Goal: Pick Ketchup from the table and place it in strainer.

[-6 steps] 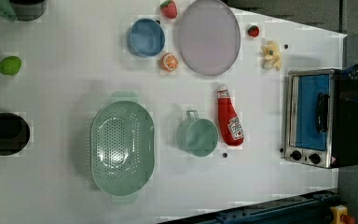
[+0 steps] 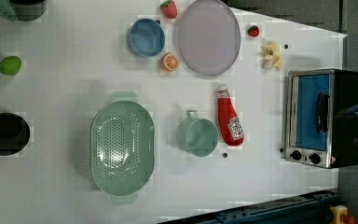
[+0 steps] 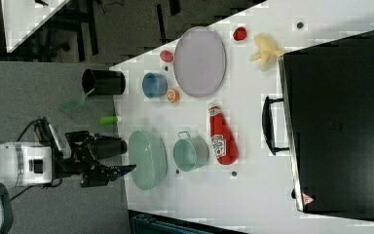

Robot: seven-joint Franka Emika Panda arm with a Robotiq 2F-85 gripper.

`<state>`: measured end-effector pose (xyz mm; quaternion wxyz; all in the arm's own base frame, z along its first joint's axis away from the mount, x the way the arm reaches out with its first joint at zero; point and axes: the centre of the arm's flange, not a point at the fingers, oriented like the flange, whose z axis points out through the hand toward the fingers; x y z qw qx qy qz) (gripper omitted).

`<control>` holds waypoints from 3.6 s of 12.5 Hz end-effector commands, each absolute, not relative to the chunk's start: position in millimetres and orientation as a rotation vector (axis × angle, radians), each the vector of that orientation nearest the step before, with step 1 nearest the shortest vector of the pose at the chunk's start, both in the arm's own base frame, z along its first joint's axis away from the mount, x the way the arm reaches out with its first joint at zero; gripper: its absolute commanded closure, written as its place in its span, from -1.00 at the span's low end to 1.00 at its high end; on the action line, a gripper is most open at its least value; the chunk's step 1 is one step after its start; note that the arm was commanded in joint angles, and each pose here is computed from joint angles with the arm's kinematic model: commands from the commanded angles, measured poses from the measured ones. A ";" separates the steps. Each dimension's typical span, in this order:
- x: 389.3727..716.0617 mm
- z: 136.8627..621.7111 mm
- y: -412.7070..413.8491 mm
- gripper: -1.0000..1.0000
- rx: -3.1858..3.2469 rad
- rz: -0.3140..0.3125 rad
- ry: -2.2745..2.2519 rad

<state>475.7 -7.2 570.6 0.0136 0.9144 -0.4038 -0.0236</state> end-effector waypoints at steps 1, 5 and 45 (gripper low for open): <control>478.3 530.5 -15.6 -1.00 2.908 -0.184 -1.099; 471.5 477.4 -10.6 -1.00 3.050 -0.220 -0.641; 515.2 404.0 34.1 -0.20 3.108 -0.095 0.392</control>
